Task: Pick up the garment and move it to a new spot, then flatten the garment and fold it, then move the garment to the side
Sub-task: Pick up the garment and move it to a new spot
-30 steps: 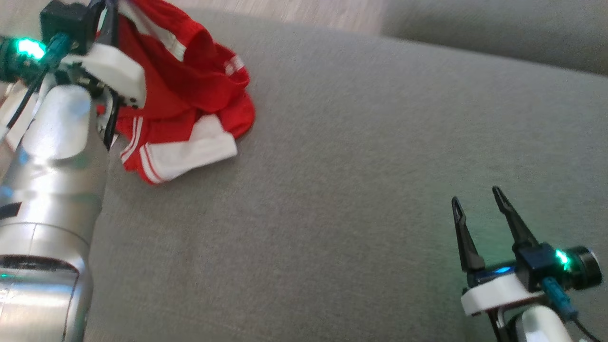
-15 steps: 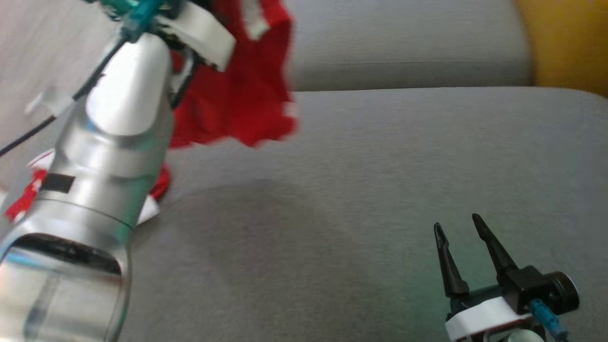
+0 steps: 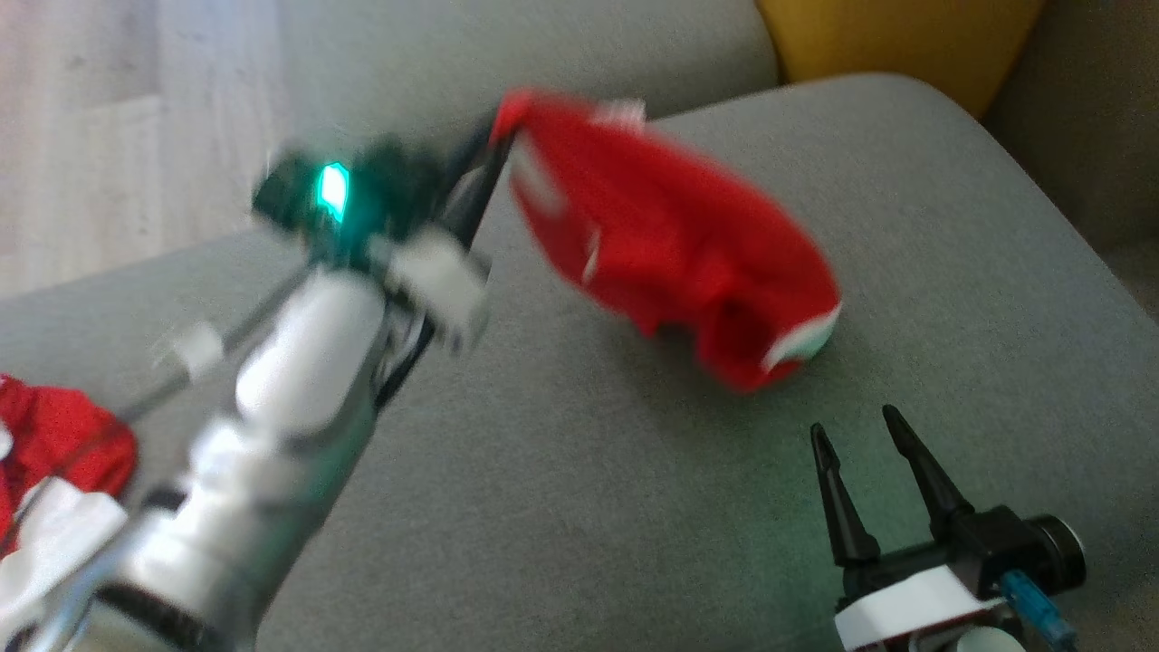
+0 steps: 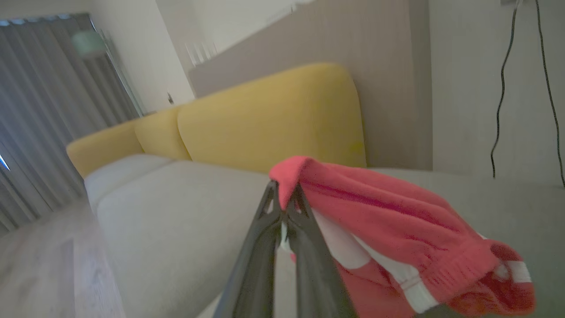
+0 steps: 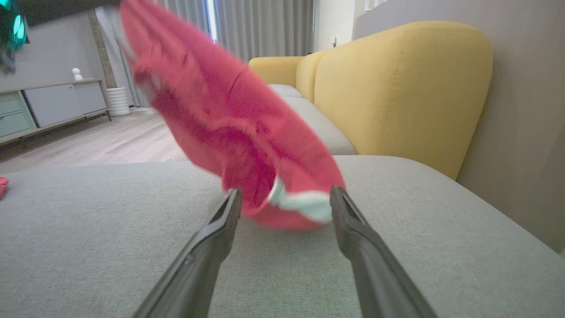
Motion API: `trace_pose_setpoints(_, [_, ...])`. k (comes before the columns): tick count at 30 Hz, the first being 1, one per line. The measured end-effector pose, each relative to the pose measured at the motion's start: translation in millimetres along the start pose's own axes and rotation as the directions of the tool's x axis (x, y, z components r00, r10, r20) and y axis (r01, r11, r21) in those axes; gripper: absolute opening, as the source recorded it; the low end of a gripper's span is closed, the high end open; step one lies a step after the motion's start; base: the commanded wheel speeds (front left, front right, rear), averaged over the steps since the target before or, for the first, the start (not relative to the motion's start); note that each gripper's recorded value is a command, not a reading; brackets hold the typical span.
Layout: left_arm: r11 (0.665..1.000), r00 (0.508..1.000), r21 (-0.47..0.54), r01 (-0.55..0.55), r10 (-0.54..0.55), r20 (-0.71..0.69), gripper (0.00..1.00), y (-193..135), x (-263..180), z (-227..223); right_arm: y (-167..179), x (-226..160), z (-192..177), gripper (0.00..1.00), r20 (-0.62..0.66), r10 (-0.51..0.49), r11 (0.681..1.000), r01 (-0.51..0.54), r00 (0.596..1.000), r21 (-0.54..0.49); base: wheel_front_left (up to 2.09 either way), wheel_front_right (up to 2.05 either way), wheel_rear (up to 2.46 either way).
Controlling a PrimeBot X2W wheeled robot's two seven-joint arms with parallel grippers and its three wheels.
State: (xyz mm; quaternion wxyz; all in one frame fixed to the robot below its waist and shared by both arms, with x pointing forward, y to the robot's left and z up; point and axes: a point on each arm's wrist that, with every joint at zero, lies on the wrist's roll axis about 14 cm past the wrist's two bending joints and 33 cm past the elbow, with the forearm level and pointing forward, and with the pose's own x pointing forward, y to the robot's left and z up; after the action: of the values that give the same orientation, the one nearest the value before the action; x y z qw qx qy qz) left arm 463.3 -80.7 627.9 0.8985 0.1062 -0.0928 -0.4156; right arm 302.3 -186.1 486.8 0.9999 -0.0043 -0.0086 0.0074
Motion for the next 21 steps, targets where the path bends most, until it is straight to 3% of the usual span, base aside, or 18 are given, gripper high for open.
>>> trace_pose_setpoints(4, [0.997, 0.981, -0.074, -0.018, 0.003, -0.193, 0.00, -7.2, -22.3, -100.7, -4.3, 4.4, -6.9, 1.00, -0.029, -0.018, 1.000, 0.018, 0.999, 0.011, 0.00, 0.00, 0.00])
trace_pose_setpoints(7, [0.992, 0.959, -0.085, -0.093, 0.067, -0.276, 0.00, 4.0, -32.8, -143.7, -8.7, 13.7, -7.7, 1.00, -0.037, -0.028, 1.000, 0.028, 0.999, 0.008, 0.00, 0.00, 0.00])
trace_pose_setpoints(8, [0.989, 0.956, -0.093, -0.114, 0.083, -0.283, 0.31, 7.1, -32.6, -149.5, -10.5, 15.3, -9.0, 1.00, -0.042, -0.032, 0.999, 0.033, 0.999, 0.006, 0.00, 0.00, 0.00])
trace_pose_setpoints(9, [0.987, 0.954, -0.101, -0.126, 0.092, -0.286, 1.00, 8.3, -32.1, -153.0, -11.9, 15.9, -10.7, 1.00, -0.049, -0.036, 0.999, 0.037, 0.998, 0.005, 0.00, 0.00, 0.00])
trace_pose_setpoints(15, [0.965, 0.967, -0.171, -0.199, 0.165, -0.196, 1.00, 10.4, -39.7, -127.0, -11.2, 16.0, -12.5, 1.00, -0.051, -0.030, 0.999, 0.031, 0.998, 0.010, 0.00, 0.00, 0.00])
trace_pose_setpoints(21, [0.925, 0.946, -0.211, -0.317, 0.293, -0.137, 1.00, 14.9, -83.8, -108.8, 2.8, 21.3, -3.8, 1.00, -0.016, 0.021, 1.000, -0.020, 1.000, 0.016, 0.00, 0.00, 0.00])
